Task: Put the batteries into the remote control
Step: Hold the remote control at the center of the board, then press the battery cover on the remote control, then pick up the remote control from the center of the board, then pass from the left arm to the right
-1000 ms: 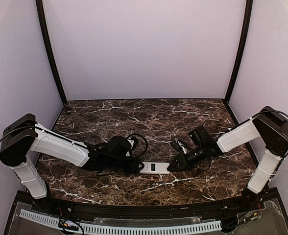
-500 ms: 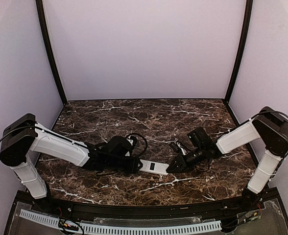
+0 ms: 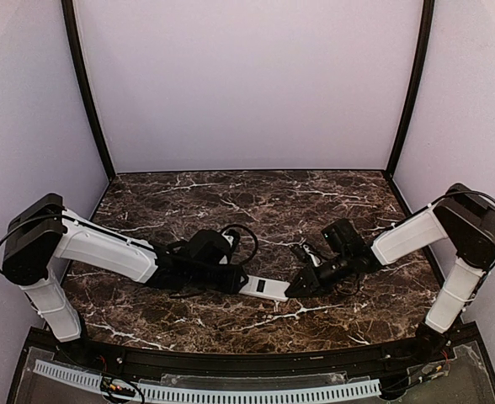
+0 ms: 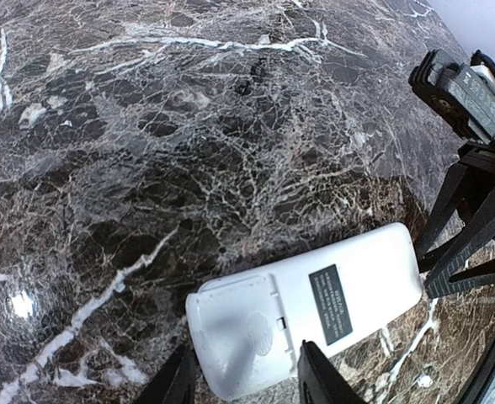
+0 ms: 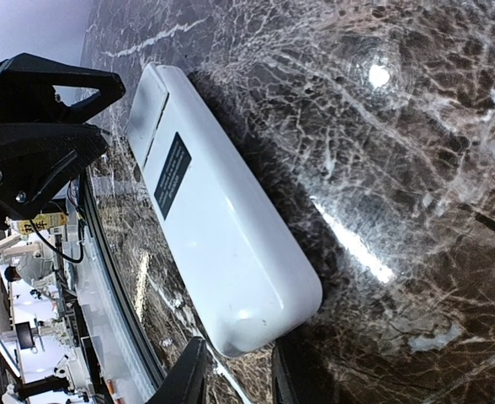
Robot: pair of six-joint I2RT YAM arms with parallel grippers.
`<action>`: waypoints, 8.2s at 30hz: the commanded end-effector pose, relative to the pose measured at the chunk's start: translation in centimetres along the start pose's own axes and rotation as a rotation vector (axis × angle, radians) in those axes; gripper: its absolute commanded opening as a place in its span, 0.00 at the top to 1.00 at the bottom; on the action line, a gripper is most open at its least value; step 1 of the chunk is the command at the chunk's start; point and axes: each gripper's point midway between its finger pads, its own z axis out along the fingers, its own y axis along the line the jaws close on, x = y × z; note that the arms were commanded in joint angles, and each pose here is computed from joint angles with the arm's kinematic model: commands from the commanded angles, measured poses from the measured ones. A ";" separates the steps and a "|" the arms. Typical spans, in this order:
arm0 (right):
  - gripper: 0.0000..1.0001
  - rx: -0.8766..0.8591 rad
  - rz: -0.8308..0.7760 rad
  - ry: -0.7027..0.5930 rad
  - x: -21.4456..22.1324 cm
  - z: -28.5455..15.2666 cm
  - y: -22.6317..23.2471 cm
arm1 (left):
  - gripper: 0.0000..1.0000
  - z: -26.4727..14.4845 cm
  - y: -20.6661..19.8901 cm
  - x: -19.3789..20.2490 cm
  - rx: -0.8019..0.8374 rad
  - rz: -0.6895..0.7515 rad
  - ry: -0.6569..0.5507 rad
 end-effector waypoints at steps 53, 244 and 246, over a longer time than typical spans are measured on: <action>0.77 -0.039 -0.005 0.024 0.5 1.6 -0.3 | 0.76 2.9 1.6 4.6 -0.037 -0.017 0.180; 0.64 -0.033 -0.850 -0.497 -14.5 -13.4 22.4 | 0.01 -20.5 -9.4 -17.3 0.514 0.552 -0.502; 0.65 0.041 -0.787 -0.438 -14.8 -12.2 20.3 | 0.02 -20.7 -7.6 -17.7 0.453 0.493 -0.518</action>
